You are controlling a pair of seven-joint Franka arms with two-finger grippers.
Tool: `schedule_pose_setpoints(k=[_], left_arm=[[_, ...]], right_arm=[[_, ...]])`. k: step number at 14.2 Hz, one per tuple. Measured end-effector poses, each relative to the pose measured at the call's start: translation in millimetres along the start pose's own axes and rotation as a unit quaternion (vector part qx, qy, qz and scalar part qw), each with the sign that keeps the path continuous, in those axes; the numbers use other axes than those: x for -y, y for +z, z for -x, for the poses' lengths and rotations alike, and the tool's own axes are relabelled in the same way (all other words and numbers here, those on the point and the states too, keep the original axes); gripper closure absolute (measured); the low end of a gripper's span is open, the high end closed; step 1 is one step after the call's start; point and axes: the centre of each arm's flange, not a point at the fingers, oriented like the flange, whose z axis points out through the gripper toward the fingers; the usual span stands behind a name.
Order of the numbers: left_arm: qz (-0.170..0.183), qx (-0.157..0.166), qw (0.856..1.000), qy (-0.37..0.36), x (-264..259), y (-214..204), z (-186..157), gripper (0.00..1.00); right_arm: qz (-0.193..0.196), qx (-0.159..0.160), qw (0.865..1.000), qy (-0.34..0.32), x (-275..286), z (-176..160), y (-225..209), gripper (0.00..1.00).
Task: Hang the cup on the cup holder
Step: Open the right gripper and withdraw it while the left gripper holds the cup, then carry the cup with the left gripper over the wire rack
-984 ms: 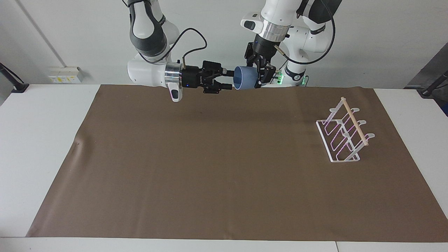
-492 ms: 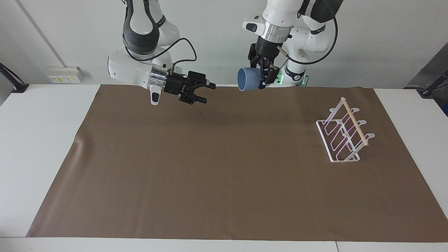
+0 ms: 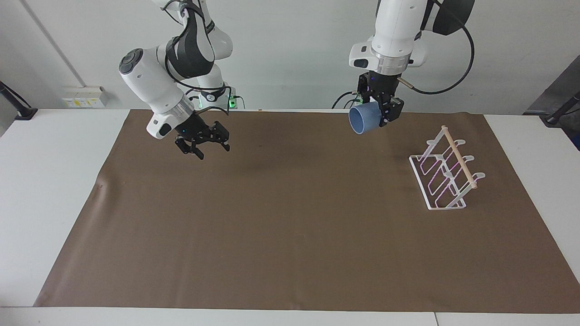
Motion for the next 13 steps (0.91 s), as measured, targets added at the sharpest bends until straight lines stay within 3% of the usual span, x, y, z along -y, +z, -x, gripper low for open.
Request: schedule_pose_setpoints(k=[2, 6, 9, 13], left_arm=[[-0.036, 0.043, 0.998, 0.015, 10.9, 16.8, 14.8, 0.20], [-0.092, 0.121, 0.986, 0.062, 25.4, 31.3, 27.5, 0.20], [-0.088, 0.180, 0.976, 0.090, 15.8, 50.3, 19.6, 0.20], [-0.071, 0.223, 0.966, 0.110, 0.5, 63.6, 12.1, 0.20]], right_arm=[[0.048, -0.012, 0.999, -0.008, -1.7, -7.8, -15.2, 0.00], [0.099, -0.029, 0.994, 0.029, -1.2, -19.1, -43.0, 0.00], [0.122, -0.005, 0.991, 0.055, -16.5, -22.3, -95.1, 0.00], [0.126, 0.022, 0.987, 0.093, -36.4, -13.7, -170.7, 0.00]])
